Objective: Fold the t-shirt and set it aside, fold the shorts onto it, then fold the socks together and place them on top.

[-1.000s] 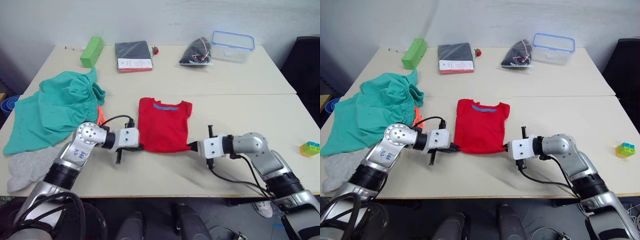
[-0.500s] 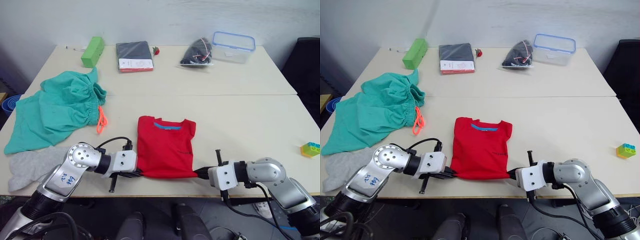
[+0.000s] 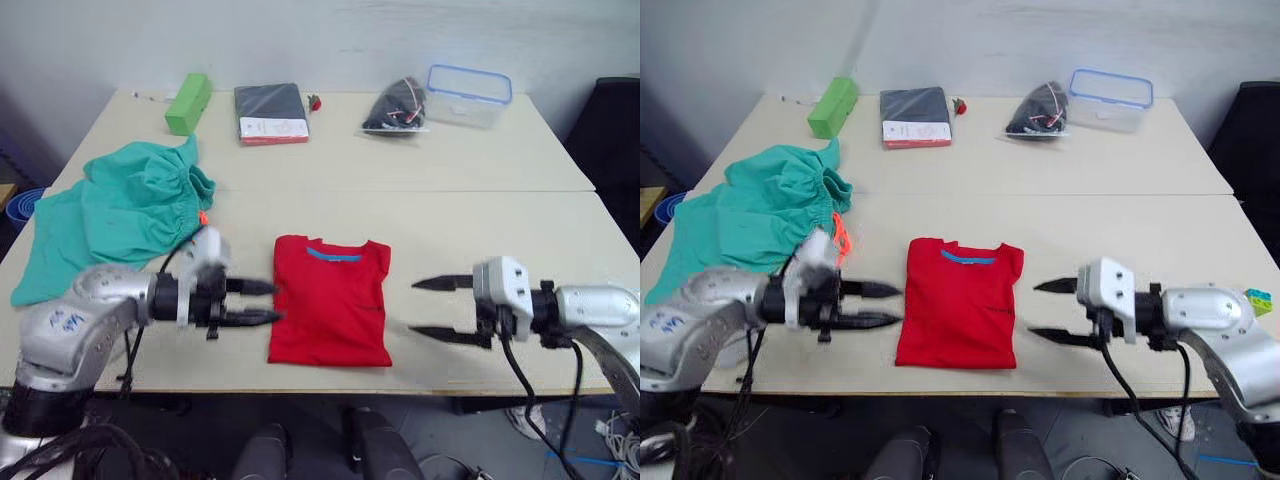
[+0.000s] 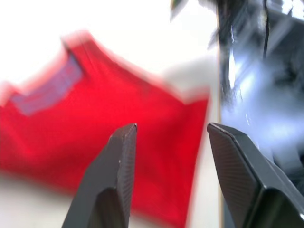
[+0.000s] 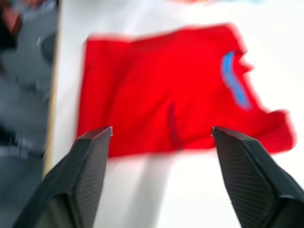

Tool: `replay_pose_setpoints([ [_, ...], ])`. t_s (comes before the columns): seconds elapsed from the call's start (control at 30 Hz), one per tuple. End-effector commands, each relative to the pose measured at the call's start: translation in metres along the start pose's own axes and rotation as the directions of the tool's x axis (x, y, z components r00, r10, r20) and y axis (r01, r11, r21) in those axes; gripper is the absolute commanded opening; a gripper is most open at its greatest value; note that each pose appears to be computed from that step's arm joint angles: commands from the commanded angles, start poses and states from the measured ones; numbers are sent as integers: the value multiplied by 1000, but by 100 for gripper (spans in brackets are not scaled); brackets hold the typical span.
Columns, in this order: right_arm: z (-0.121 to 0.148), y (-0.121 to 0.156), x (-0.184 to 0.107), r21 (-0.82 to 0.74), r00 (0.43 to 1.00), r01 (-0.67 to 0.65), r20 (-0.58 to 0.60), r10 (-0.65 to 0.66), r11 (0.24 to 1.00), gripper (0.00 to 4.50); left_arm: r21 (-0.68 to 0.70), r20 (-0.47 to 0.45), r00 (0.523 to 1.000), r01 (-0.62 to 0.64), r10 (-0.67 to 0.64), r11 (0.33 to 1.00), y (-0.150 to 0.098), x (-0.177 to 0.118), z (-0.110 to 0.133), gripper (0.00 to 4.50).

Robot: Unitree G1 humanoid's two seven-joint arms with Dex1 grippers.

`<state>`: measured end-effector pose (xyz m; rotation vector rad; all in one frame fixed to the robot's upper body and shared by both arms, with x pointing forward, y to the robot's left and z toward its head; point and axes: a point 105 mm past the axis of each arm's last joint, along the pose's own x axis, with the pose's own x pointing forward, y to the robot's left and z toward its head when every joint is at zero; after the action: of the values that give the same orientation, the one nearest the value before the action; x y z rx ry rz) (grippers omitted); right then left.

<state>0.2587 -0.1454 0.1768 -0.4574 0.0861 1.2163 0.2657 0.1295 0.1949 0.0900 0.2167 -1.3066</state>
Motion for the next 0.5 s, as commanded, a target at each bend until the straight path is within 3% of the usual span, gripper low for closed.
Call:
replay_pose_setpoints([
  [0.03, -6, 2, 31, -30, 1000, 7, -20, -7, 1000, 213, 24, -26, 999, -19, 20, 1000, 9, 18, -9, 157],
  [0.2, -17, 7, 81, -6, 1000, -1, -18, 1, 1000, 40, 99, -123, 992, -9, 21, 995, 22, 59, -42, 3],
  [0.23, -19, 8, 86, -4, 1000, -6, -20, 6, 1000, 5, 108, -137, 990, 0, 15, 994, 22, 63, -48, 0],
  [0.37, -31, 8, 100, -52, 998, -7, -66, 3, 999, 1, 118, -174, 985, 39, -18, 992, 17, 73, -62, 0],
  [0.43, -46, 3, 103, -154, 991, 10, -129, -30, 988, 1, 114, -201, 980, 25, -1, 993, 17, 77, -70, 0],
  [0.5, -58, -4, 104, -155, 985, 43, -160, -68, 987, 1, 109, -231, 973, 0, 26, 994, 19, 77, -78, 0],
])
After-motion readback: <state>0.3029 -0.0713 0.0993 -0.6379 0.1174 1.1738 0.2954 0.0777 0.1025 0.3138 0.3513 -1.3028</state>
